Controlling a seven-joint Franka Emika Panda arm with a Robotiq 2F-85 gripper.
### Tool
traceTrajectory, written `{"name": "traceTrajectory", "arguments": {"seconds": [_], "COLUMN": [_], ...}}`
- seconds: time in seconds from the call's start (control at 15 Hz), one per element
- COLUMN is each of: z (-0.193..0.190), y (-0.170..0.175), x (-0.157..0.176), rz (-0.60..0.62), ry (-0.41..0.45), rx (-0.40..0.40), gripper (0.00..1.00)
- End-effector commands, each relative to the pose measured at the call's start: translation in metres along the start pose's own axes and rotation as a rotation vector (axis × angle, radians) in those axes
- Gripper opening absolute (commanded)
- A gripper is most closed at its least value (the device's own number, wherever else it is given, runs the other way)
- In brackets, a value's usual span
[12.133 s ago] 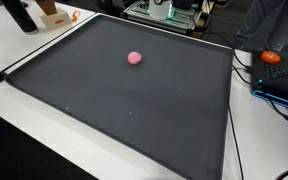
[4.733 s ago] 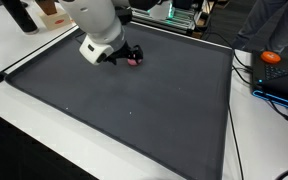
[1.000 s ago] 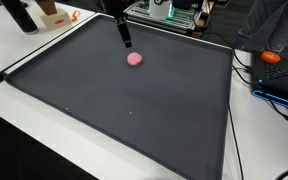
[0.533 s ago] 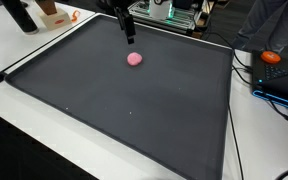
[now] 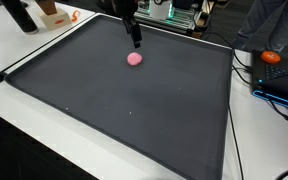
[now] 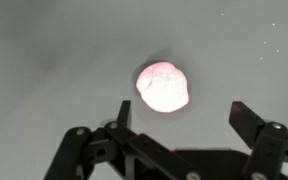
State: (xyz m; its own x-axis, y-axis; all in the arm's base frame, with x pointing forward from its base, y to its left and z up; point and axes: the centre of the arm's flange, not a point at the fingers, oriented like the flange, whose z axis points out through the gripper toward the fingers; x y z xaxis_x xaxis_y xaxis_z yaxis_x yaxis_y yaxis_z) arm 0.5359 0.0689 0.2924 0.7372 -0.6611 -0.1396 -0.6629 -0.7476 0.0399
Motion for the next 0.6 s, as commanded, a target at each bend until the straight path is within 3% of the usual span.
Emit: {"name": "traceTrajectory", "arguments": {"seconds": [0.0, 0.53], "z": [0.037, 0.084], "y": [0.006, 0.005], "x": [-0.007, -0.001], "rz": [-0.009, -0.002], "ry": [-0.069, -0.069], "rx": [-0.035, -0.031], "gripper": [1.0, 1.0]}}
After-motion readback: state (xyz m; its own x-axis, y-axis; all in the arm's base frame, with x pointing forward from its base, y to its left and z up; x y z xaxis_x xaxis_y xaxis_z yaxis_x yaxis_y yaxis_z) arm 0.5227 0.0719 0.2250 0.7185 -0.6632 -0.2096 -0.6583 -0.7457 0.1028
